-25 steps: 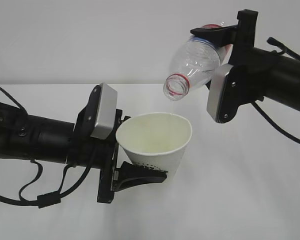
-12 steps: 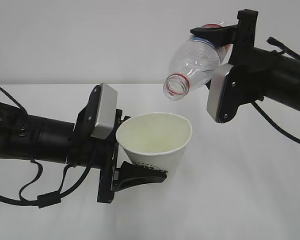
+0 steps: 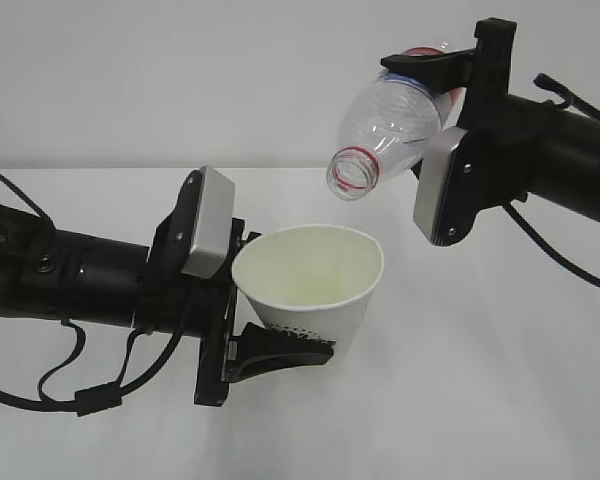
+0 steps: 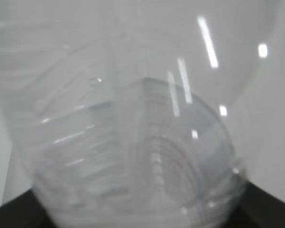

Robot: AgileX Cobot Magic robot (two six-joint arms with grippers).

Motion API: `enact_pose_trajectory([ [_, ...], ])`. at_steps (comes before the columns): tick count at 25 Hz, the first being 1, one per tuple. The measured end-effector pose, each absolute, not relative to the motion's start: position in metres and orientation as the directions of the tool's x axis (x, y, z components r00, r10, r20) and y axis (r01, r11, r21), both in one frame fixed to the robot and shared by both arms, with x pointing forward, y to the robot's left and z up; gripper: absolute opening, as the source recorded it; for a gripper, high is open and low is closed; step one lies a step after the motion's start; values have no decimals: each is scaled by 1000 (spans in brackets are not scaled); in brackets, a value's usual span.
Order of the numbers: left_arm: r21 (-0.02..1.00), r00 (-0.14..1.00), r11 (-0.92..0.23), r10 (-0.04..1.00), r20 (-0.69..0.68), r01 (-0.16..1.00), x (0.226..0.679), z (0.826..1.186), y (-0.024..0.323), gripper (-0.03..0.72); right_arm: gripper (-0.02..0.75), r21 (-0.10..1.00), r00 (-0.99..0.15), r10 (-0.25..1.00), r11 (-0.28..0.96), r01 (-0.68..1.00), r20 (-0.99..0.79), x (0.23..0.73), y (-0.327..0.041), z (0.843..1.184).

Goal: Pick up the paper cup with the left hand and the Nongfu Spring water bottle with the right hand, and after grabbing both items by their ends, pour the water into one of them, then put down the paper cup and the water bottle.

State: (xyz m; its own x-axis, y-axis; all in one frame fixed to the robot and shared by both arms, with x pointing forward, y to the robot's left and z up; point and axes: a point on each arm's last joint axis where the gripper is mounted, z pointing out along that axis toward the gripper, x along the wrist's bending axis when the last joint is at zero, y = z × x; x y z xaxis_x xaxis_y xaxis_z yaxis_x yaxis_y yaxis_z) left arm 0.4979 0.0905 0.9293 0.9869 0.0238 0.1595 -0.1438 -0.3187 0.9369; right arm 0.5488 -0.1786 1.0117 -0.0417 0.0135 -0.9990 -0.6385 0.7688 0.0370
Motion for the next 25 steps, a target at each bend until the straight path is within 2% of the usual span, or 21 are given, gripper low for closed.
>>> enact_pose_trajectory([
  [25, 936, 987, -320, 24, 160, -144, 498, 929, 91, 501, 481, 36, -41, 12, 768, -639, -999, 549, -179, 1012],
])
